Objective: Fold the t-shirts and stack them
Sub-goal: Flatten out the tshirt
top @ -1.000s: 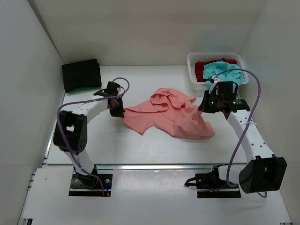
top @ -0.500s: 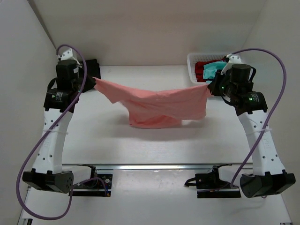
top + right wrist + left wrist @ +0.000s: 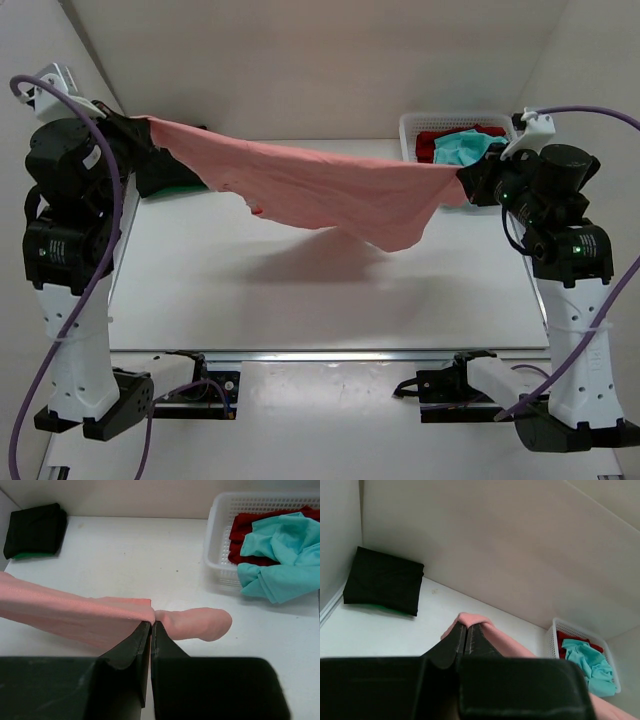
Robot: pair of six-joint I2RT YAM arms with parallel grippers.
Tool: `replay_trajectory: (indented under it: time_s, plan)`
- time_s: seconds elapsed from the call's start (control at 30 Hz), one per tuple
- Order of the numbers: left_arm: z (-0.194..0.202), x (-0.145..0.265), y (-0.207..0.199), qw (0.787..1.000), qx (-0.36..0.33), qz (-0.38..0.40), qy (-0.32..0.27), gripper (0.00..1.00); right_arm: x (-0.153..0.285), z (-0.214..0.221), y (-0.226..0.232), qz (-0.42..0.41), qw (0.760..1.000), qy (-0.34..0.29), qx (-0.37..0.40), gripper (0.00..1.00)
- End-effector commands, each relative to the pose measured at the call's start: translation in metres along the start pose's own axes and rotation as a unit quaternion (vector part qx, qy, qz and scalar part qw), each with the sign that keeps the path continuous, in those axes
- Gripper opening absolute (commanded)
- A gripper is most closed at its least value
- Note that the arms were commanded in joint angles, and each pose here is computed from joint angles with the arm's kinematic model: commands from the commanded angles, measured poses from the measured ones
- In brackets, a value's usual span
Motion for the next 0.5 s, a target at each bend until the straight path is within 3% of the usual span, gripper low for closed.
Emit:
replay_trajectory:
  time_s: [0.0, 0.17, 0.3, 0.47]
  plan:
    - [-0.015, 0.018, 0.003, 0.999, -0.007, -0.007, -0.044, 0.00, 0.018, 0.000, 0.003, -0.026, 0.999, -0.015, 0.026, 0.00]
    - [-0.041, 0.038, -0.005, 0.995, 0.012, 0.020, -0.101, 0.00, 0.036, 0.000, 0.012, -0.072, 0.997, -0.022, 0.031, 0.00]
    - [-0.052, 0.008, -0.027, 0.993, 0.000, 0.037, -0.112, 0.00, 0.021, -0.009, 0.016, -0.112, 0.994, -0.020, 0.008, 0.00]
    - [0.013, -0.115, -0.043, 0.999, -0.042, 0.019, -0.028, 0.00, -0.040, 0.013, 0.027, -0.132, 0.990, 0.027, -0.043, 0.00]
Point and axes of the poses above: each gripper's point midway between its finger pads, its own x axis back along the fingers, its own y axis along the line the jaws close on, z = x × y, the point moved 10 cm from there along x, back along the fingers, and after that the axes turned 7 degrees about x, right-handed, at the moved point
